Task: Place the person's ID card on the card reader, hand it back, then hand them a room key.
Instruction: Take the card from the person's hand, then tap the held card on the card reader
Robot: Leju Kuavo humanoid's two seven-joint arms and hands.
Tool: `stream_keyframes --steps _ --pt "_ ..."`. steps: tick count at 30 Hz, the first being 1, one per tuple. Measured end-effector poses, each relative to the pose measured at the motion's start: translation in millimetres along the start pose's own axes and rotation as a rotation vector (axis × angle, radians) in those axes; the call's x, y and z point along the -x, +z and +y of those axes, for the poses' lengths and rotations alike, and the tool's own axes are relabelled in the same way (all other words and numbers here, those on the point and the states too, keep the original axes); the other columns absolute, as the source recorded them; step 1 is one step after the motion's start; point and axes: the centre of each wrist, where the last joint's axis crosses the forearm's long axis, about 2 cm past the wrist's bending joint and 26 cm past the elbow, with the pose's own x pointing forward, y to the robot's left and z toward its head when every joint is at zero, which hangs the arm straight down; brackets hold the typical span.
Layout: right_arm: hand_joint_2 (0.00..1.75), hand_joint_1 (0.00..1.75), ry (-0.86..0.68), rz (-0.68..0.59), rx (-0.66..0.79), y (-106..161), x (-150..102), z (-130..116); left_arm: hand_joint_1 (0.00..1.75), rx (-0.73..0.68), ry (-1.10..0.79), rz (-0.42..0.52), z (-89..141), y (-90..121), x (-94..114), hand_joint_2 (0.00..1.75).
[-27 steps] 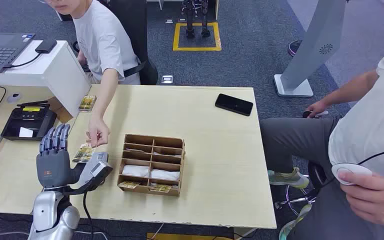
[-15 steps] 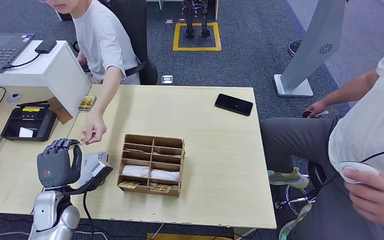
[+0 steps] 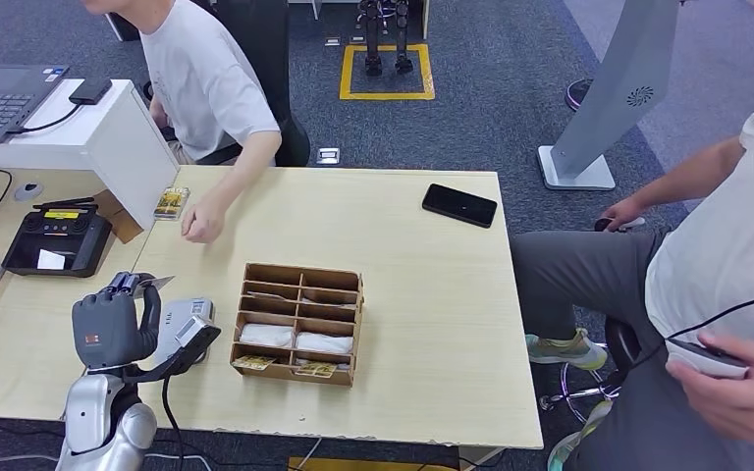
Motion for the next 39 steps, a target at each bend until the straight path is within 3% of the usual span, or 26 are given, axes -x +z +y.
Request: stream_keyframes --steps 39 --pt "0.0 0.0 0.0 0.0 0.0 0.0 0.0 0.0 1.75 0.003 0.005 -0.008 -0.9 -0.1 -2.4 1.75"
